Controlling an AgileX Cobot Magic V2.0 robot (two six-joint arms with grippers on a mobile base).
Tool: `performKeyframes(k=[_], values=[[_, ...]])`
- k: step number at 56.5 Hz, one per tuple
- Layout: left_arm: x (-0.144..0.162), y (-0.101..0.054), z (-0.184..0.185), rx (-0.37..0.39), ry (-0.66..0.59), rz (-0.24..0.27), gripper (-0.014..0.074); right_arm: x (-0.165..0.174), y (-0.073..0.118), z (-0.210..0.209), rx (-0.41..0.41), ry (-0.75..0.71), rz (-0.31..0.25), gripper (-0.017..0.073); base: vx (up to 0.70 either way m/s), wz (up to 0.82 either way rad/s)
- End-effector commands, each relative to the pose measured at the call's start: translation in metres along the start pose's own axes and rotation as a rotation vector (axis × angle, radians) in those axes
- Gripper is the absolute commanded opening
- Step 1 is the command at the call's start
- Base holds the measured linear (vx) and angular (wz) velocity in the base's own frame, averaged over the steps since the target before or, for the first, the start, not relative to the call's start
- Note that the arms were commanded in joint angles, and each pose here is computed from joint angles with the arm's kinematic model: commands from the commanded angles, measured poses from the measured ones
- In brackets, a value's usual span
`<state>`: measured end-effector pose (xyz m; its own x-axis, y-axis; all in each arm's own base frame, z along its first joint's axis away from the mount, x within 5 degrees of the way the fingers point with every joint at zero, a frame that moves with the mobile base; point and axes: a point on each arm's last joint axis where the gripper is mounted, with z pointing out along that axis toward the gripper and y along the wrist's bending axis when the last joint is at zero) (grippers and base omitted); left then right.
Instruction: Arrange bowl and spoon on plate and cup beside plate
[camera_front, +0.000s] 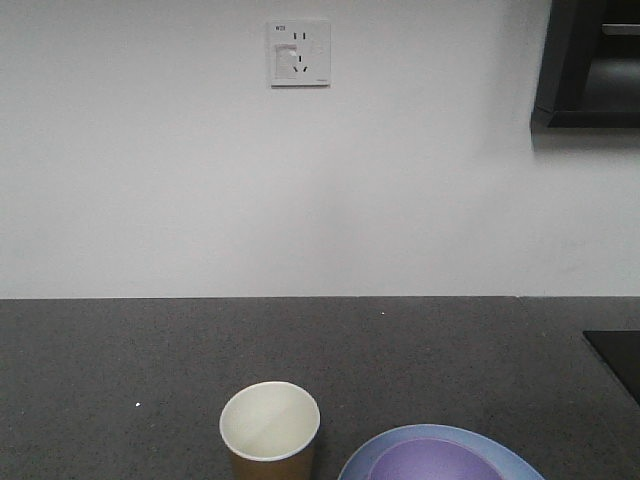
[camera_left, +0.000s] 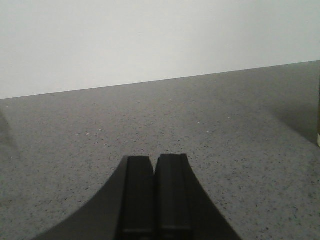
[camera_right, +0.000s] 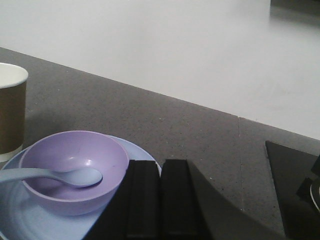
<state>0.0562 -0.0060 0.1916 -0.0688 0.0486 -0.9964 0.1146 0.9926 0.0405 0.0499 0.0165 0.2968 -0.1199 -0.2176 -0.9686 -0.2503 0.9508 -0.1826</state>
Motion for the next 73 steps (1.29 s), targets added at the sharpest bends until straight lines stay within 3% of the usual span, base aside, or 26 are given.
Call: performKeyframes(k=[1,45,54,59,62,73], values=[[-0.016,0.0,-0.004,-0.001,-0.12,-0.009,-0.0003,-0.015,-0.005,-0.002,0.038,-0.092,-0.006,-0.0006,0.0,0.0],[-0.016,0.0,-0.004,-0.001,-0.12,-0.009,-0.0003,-0.015,-0.004,-0.002,0.035,-0.094,0.004,-0.0006,0.0,0.0],[-0.016,0.0,-0.004,-0.001,-0.12,-0.009,-0.0003,-0.015,-0.004,-0.002,0.032,-0.095,0.118,-0.0006,0.0,0.0],[-0.016,0.0,-0.004,-0.001,-0.12,-0.009,-0.0003,-0.007,-0.008,0.002,0.077,-0.089,0.159,-0.0006,0.0,0.0],[-0.016,0.0,-0.004,-0.001,-0.12,-0.009,-0.0003,0.002,-0.009,0.006,0.11,-0.106,0.216,-0.0006,0.0,0.0],[-0.016,0.0,-0.004,-0.001,-0.12,-0.009,-0.0003,0.048,-0.005,0.019,0.148,-0.156,0.288,-0.0006,0.0,0.0]])
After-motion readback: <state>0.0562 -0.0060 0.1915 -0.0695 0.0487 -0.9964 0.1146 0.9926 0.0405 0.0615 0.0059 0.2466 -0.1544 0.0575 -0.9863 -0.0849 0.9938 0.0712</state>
